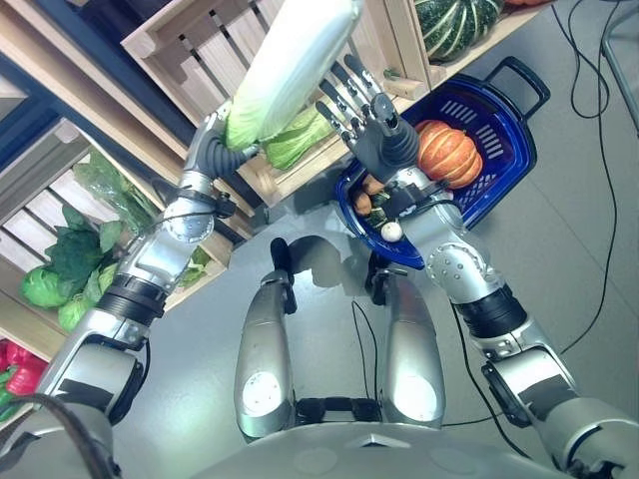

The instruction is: Pick up fruits and vegetables into the basket

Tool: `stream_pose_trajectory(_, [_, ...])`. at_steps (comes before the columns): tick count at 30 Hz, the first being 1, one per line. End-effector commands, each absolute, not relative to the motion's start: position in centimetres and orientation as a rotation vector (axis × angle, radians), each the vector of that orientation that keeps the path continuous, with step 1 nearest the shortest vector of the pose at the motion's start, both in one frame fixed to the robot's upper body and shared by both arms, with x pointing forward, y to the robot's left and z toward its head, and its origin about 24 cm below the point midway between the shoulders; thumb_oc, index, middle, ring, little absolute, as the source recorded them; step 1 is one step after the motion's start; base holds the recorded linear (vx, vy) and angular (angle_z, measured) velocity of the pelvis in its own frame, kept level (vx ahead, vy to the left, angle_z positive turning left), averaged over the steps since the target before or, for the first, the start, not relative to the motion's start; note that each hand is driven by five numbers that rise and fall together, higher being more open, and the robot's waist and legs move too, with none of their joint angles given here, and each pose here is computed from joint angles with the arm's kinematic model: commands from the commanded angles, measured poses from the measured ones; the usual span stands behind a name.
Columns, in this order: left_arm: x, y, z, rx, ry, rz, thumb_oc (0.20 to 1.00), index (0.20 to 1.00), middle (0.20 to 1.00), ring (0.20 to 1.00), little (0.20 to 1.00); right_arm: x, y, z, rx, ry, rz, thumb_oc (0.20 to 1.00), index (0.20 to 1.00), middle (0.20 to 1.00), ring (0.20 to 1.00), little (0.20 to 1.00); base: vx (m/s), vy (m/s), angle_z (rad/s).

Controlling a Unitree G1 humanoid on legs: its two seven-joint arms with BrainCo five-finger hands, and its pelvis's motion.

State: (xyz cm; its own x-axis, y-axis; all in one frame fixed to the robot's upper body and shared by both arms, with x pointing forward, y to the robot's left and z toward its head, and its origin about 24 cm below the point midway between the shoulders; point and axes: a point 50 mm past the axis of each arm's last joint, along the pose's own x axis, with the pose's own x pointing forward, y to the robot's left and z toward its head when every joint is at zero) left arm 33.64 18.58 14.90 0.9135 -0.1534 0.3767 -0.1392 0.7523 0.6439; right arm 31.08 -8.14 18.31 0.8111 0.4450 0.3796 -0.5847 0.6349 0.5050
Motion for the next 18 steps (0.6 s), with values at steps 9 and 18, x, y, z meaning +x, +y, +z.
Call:
stream_pose_trajectory(9, [32.5,13.3,19.4,0.836,-0.768,-0.094,0.200,0.200,0.200,0.200,0.200,32.3,-7.3,19.7,0.679,-0.263,0.419,1.000,1.000,1.000,1.000,1.000,0.00,-0.007,0.02])
stream_pose_trajectory(18, [32.7,12.7,19.8,1.073,-0.796,-0.038,0.200,0.200,0.200,0.200,0.200,33.2,-7.9,19.0,0.604,-0.214,0.308,1.000,1.000,1.000,1.000,1.000,0.00,0.000,0.00])
